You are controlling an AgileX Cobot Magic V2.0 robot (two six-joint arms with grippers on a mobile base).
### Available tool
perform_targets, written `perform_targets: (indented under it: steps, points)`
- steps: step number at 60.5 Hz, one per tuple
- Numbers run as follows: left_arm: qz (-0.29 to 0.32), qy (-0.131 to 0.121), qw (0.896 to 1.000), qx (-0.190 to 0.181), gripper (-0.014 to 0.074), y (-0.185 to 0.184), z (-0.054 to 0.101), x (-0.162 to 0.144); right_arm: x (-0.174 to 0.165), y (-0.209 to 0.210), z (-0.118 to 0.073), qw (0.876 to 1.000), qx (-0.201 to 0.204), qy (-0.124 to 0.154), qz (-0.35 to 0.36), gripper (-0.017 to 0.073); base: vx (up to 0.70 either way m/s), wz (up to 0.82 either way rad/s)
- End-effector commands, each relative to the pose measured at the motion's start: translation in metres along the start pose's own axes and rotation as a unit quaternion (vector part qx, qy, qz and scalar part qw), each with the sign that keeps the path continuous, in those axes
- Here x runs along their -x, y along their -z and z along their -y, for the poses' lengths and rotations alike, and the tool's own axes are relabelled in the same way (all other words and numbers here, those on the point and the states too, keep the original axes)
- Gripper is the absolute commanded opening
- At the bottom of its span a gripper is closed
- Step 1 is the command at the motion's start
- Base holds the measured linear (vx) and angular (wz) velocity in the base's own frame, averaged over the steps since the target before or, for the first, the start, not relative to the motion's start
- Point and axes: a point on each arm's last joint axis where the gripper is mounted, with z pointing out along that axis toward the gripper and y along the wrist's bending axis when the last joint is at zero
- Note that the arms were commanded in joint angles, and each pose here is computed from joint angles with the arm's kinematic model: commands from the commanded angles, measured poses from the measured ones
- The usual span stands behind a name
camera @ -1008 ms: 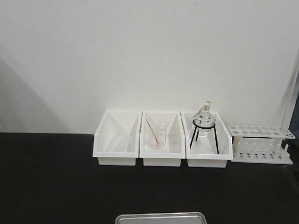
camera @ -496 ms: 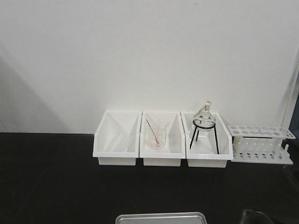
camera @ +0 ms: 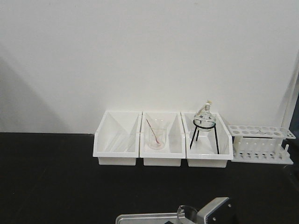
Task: Move beaker to silver tray on left bench
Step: 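Lower the held beaker onto the silver tray with the right gripper, then open the right gripper to release the beaker on the silver tray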
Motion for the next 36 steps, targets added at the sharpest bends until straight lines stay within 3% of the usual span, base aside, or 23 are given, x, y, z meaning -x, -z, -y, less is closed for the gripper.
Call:
perform_targets:
  steps: [1,12,19,24,36]
  points:
    - [0.032,0.001,0.999,-0.004,0.0001,-0.002,0.001,0.001,0.019,-0.016,0.007,0.998,0.003,0.006,0.067,-0.0010,0.00,0.00]
    - [0.032,0.001,0.999,-0.004,0.0001,-0.002,0.001,0.001,0.002,-0.040,0.016,0.999,-0.005,-0.004,0.050,0.0000,0.00,0.00]
    - [0.032,0.001,0.999,-0.004,0.0001,-0.002,0.001,0.001,-0.005,-0.042,0.017,0.999,-0.006,0.010,0.032,0.0027,0.00,0.00]
    - [0.032,0.001,0.999,-0.004,0.0001,-0.002,0.001,0.001,-0.011,-0.043,0.017,1.000,-0.006,0.024,0.016,0.0057,0.00,0.00]
    - [0.032,0.001,0.999,-0.004,0.0001,-0.002,0.001,0.001,-0.017,-0.044,0.018,1.000,-0.006,0.023,0.000,0.0181,0.00,0.00]
